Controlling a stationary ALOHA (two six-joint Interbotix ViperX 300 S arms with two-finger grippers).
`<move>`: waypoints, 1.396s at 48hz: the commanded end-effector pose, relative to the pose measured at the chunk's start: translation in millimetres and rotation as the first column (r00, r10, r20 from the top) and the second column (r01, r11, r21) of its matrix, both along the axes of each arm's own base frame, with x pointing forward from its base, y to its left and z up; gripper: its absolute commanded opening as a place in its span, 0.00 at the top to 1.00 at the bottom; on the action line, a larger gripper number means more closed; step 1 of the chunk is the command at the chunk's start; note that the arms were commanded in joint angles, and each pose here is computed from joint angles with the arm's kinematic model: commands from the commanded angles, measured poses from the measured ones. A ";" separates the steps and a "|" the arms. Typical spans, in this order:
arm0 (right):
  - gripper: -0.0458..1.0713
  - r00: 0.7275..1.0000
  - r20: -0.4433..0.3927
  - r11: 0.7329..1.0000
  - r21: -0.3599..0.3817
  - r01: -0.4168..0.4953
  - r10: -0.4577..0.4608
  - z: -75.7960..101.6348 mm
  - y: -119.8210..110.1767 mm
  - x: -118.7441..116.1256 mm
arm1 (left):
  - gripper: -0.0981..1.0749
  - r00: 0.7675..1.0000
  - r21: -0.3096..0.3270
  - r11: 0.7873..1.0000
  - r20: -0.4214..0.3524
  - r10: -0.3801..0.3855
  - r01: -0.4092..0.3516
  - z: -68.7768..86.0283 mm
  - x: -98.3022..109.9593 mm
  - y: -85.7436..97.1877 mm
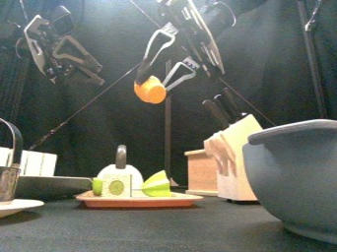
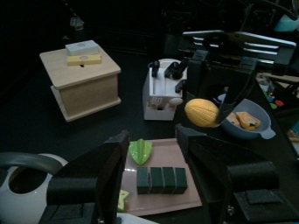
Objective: Place corn on plate
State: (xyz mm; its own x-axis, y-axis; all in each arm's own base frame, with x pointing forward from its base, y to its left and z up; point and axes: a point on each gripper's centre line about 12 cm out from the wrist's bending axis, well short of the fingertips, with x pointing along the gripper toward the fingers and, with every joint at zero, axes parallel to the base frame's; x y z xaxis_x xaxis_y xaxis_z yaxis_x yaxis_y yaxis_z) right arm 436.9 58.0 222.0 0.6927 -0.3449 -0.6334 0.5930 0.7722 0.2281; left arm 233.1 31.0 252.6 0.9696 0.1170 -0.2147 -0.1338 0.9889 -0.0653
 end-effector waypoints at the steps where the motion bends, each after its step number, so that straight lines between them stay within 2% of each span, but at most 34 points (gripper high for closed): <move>1: 0.40 0.999 0.010 1.000 -0.002 0.031 -0.031 13.6 9.5 4.5 | 0.20 1.000 0.004 1.000 0.021 0.001 -0.002 5.9 1.7 0.8; 9: 0.40 0.999 -0.014 0.999 0.031 0.029 -0.028 3.0 21.9 10.0 | 0.20 1.000 0.004 1.000 0.023 0.001 -0.002 6.0 1.2 0.7; 20: 0.40 0.997 -0.063 0.996 0.072 0.055 -0.051 -15.5 27.0 13.9 | 0.20 1.000 0.005 1.000 0.027 0.001 -0.002 7.1 0.6 0.7; 37: 0.39 0.988 -0.129 0.995 0.040 0.087 -0.081 -42.0 22.4 16.0 | 0.20 1.000 0.005 1.000 0.026 0.001 -0.002 6.5 0.4 0.6; 44: 0.35 0.984 -0.145 0.993 0.024 0.112 -0.108 -47.5 15.2 18.7 | 0.20 1.000 0.005 1.000 0.026 0.001 -0.002 6.5 0.4 0.6; 55: 0.22 0.979 -0.159 0.992 0.014 0.127 -0.124 -56.7 9.9 24.1 | 0.20 1.000 0.005 1.000 0.026 0.002 -0.002 6.5 0.4 0.7; 67: 0.11 0.974 -0.170 0.988 0.002 0.152 -0.149 -55.6 8.1 24.0 | 0.20 1.000 0.006 1.000 0.022 0.002 -0.002 6.2 0.3 0.7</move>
